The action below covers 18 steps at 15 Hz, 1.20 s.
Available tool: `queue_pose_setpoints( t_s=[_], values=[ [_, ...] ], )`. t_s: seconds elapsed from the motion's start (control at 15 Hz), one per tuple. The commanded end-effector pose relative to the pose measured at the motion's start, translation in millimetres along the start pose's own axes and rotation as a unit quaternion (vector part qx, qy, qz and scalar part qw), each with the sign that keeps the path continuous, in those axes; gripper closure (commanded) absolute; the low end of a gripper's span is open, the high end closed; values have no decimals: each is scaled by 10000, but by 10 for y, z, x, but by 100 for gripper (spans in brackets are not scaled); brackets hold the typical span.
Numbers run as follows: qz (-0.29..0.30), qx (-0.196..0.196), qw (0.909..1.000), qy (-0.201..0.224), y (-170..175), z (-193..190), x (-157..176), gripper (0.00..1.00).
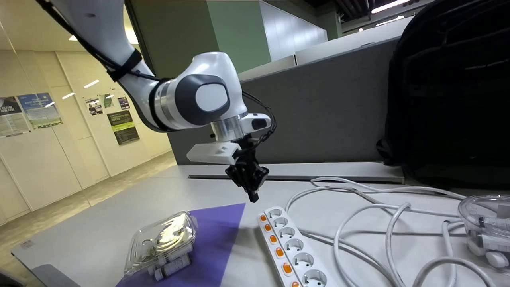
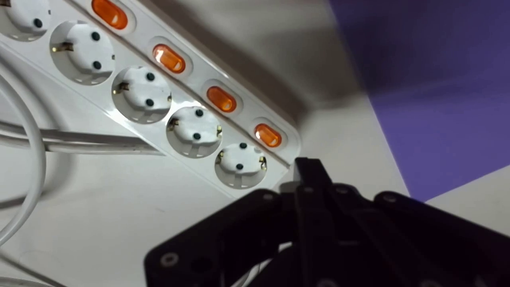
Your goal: Switch on the first slot of the extension cord from left
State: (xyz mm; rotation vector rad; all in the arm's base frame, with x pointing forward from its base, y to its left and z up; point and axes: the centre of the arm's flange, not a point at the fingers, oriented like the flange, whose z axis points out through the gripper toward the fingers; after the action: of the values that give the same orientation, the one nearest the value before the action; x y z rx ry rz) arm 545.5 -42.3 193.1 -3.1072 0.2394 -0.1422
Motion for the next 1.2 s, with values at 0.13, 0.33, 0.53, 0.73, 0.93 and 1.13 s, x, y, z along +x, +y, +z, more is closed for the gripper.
queue_pose_setpoints(
  t_s=[0.13,0.33,0.53,0.73,0.93,1.13],
  values=[
    [165,-29,9998,-71,92,91,120,100],
    [224,-57,9997,-109,158,179,143,100],
    [257,-80,9995,-164,203,255,148,100],
    [205,-97,9995,-217,196,313,122,100],
    [101,-104,9995,-271,159,343,35,100],
    [168,-60,9996,-213,150,357,-10,100]
  ],
)
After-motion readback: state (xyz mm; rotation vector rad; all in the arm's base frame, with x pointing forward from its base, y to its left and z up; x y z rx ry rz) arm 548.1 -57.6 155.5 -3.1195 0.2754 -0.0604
